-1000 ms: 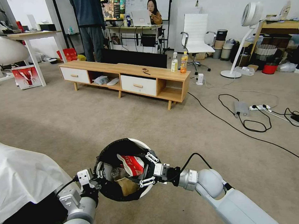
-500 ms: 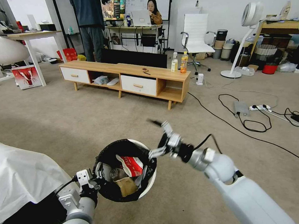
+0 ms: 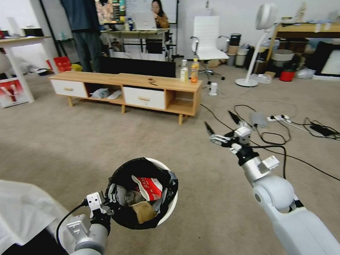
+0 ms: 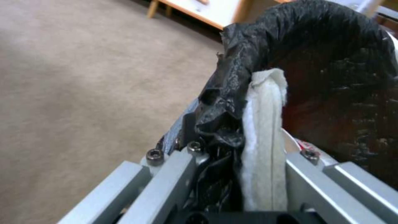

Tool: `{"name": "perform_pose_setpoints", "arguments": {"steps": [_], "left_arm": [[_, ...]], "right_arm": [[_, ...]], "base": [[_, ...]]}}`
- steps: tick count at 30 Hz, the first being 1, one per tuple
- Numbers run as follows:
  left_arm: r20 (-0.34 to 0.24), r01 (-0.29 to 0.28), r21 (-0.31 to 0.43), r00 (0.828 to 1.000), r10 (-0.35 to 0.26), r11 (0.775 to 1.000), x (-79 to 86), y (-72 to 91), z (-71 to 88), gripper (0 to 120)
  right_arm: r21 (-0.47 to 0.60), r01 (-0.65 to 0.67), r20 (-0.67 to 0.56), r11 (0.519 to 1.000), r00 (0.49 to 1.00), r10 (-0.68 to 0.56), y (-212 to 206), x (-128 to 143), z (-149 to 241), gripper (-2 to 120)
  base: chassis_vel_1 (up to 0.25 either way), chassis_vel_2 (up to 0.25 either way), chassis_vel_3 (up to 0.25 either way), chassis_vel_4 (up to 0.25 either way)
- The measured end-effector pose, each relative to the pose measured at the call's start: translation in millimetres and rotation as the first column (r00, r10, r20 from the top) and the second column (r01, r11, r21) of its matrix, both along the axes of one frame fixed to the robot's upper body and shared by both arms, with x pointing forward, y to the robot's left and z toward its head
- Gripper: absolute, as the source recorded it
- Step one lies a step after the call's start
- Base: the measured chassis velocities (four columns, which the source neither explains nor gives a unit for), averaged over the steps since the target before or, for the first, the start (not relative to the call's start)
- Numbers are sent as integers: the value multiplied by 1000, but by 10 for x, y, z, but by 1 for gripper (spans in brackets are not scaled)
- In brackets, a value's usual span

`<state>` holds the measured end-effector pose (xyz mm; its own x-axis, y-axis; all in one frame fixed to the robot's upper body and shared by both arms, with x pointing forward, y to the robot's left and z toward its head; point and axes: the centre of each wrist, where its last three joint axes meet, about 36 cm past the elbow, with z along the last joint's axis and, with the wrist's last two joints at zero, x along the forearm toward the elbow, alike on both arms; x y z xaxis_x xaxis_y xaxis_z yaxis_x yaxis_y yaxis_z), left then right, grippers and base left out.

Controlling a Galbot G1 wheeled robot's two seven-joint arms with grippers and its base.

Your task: Pick up the trash bin and place the garbage on the floor into it.

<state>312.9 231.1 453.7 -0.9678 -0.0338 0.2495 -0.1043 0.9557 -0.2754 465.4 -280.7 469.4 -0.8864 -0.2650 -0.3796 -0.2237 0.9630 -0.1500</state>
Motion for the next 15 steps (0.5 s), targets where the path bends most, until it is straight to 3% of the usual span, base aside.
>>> {"name": "perform_pose_setpoints", "arguments": {"steps": [15], "left_arm": [[10,18,-8,1000,-18,1000,33,-43,-7,6]], "right_arm": [[-14,206,-48,978,977,-207,-358,-589,-551,100]], "base": [[-112,-104,-100,-98]]}}
